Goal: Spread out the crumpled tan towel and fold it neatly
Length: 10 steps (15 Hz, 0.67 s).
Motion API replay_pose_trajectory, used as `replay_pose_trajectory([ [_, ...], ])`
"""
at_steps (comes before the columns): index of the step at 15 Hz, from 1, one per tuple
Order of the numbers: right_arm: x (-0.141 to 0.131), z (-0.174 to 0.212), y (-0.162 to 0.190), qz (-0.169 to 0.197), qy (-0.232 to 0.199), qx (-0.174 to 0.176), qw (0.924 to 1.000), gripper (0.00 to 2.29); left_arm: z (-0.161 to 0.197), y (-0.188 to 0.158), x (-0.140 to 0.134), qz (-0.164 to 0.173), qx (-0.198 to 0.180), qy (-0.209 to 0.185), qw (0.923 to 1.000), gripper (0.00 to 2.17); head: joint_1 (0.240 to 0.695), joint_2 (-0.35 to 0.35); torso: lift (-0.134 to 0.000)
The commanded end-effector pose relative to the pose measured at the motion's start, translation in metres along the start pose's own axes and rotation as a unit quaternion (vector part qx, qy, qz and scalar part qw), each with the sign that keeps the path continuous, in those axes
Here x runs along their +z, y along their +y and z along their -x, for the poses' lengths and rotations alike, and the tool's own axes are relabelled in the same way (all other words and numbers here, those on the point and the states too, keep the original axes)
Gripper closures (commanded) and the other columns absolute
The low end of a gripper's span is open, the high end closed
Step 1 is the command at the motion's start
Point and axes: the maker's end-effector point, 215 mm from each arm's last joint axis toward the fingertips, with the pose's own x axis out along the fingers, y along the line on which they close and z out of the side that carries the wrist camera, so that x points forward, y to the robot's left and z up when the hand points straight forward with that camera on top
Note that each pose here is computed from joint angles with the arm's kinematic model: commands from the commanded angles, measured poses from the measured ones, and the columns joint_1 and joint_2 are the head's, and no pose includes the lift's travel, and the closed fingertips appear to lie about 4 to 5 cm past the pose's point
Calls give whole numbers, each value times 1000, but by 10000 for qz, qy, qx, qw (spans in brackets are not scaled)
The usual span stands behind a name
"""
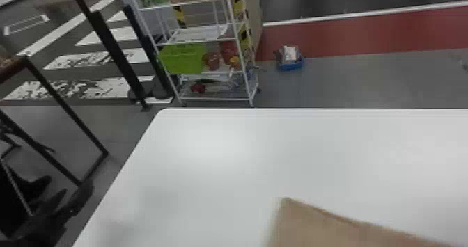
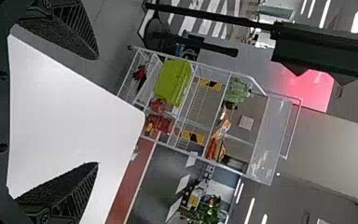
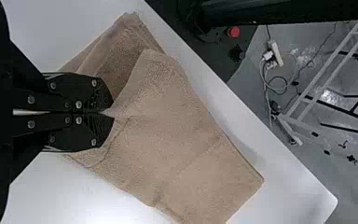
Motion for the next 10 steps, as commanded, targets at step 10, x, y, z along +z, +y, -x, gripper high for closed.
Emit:
replay_pose_trajectory([
  [10,8,3,9,174,-201,2,9996,1146,-1,4,-2,-1,18,34,10000,76,695,350,-122],
])
